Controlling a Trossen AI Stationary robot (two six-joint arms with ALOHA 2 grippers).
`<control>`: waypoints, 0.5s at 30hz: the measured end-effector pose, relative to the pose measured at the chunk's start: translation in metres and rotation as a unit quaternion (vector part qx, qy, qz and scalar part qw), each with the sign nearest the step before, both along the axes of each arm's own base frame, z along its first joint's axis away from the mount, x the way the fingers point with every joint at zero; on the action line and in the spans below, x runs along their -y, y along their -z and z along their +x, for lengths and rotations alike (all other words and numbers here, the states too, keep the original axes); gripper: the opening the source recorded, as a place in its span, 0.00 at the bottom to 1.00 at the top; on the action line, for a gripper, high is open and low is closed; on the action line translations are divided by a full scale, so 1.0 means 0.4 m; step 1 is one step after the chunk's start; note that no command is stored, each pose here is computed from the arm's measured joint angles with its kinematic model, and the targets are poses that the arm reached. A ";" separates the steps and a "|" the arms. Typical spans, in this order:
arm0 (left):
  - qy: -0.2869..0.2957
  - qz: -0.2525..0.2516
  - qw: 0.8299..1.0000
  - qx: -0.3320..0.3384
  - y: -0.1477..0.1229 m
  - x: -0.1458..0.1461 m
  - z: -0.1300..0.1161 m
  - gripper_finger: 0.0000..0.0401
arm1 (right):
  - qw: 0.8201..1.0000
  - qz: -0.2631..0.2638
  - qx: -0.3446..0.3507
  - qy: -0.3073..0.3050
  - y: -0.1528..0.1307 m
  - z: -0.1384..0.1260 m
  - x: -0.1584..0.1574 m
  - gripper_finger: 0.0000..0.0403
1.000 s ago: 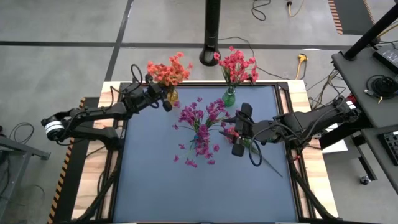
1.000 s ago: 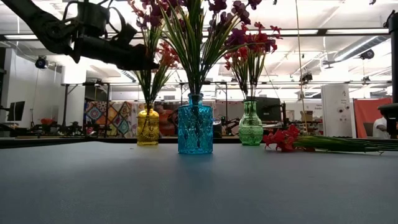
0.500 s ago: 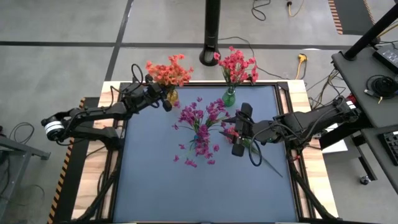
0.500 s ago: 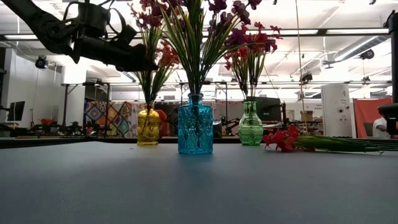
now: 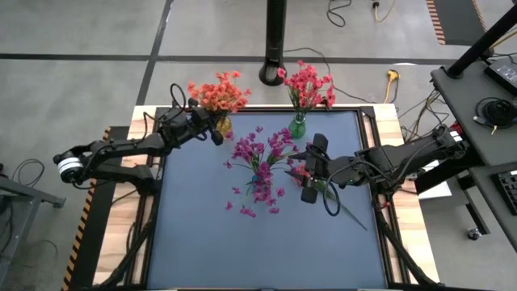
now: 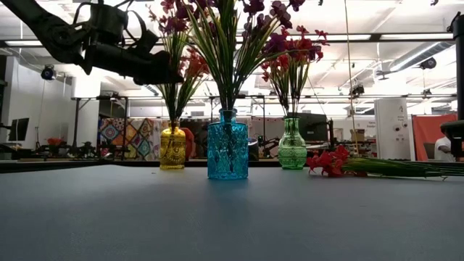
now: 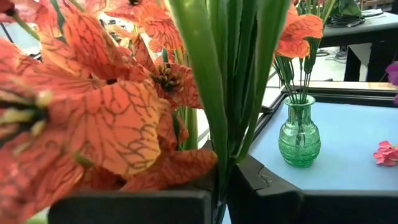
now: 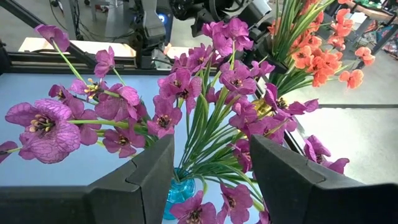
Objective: Sort flowers into vase by color
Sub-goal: Put the orange flower into the yellow vase
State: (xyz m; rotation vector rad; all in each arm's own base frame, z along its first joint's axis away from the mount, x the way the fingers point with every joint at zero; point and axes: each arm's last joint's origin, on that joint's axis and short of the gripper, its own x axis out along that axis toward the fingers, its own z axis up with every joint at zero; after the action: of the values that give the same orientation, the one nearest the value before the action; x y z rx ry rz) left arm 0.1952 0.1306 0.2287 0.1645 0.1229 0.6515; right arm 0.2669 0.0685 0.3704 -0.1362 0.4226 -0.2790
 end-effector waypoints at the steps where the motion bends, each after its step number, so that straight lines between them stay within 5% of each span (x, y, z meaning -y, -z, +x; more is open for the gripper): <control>1: 0.000 -0.002 1.000 0.001 0.000 0.000 0.000 0.00 | 1.000 0.000 0.000 0.000 0.000 0.000 0.000 0.50; 15: -0.010 -0.021 1.000 0.006 0.016 0.002 -0.006 0.00 | 1.000 -0.001 -0.002 -0.001 0.002 0.000 0.000 0.50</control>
State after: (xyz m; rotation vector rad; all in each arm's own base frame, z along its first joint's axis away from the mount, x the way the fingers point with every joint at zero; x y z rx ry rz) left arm 0.1929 0.1296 0.2225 0.1191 0.1272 0.6682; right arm 0.2668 0.0685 0.3696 -0.1387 0.4259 -0.2781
